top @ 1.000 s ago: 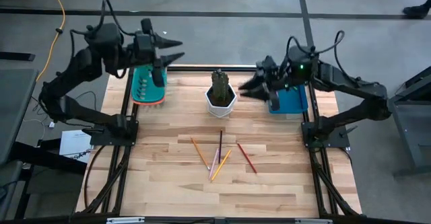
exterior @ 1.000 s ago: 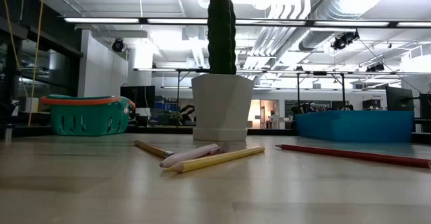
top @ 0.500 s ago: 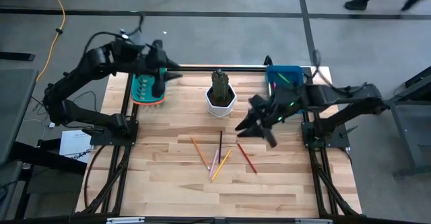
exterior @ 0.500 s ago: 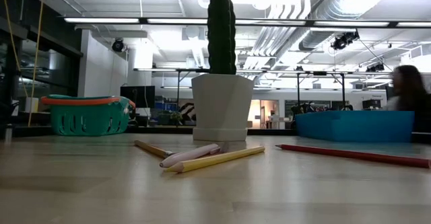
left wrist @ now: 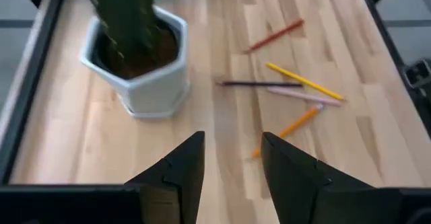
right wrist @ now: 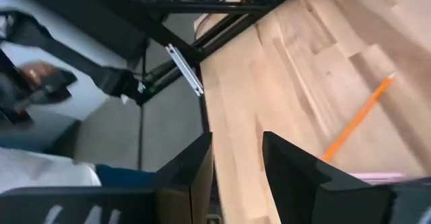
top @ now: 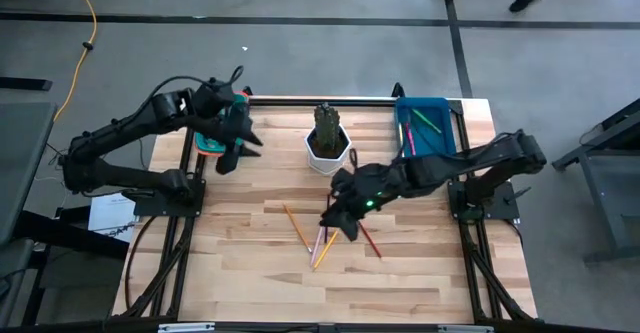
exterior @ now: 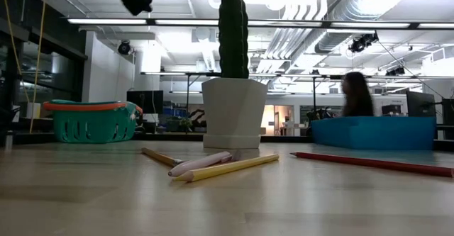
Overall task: Sort pens & pencils
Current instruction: Put the pink pen into the blue bin
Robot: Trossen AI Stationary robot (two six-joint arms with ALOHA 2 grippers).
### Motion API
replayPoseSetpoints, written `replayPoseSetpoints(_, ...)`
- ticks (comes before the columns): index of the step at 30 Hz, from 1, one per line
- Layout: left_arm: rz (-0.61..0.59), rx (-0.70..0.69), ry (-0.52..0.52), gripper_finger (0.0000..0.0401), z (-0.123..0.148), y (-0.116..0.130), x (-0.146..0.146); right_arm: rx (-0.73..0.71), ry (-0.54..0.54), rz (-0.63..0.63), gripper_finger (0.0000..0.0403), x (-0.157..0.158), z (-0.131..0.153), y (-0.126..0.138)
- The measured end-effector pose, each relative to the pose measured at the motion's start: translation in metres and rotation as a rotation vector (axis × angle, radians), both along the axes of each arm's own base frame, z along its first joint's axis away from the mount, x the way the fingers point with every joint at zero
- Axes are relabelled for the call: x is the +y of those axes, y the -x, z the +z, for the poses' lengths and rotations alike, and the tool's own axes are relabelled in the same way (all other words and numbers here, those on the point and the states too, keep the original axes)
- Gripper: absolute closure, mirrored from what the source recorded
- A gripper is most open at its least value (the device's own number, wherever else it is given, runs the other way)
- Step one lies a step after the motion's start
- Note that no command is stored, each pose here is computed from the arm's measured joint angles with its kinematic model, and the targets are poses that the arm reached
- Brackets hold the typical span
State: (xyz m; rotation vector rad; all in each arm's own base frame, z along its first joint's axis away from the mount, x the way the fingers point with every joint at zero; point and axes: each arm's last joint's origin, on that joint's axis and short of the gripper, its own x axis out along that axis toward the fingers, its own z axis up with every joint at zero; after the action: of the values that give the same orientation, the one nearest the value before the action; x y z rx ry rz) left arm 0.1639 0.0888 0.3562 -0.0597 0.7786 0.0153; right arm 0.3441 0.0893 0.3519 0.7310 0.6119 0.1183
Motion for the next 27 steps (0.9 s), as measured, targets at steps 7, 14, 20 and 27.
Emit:
replayPoseSetpoints(7,-0.011,-0.045,0.038,0.0268,-0.015,0.028,-0.019,0.023,-0.086,-0.137,0.0281,0.011,-0.020,-0.020)
replayPoseSetpoints(14,0.006,-0.100,0.036,0.0268,-0.009,0.044,-0.036,0.061,-0.152,-0.289,0.0281,0.020,-0.029,-0.024)
replayPoseSetpoints(20,0.022,-0.086,0.015,0.0268,-0.008,0.045,-0.048,0.104,-0.200,-0.378,0.0282,0.032,-0.044,-0.029)
replayPoseSetpoints(27,0.017,-0.060,-0.003,0.0268,-0.009,0.041,-0.059,0.145,-0.253,-0.409,0.0307,0.044,-0.062,-0.037)
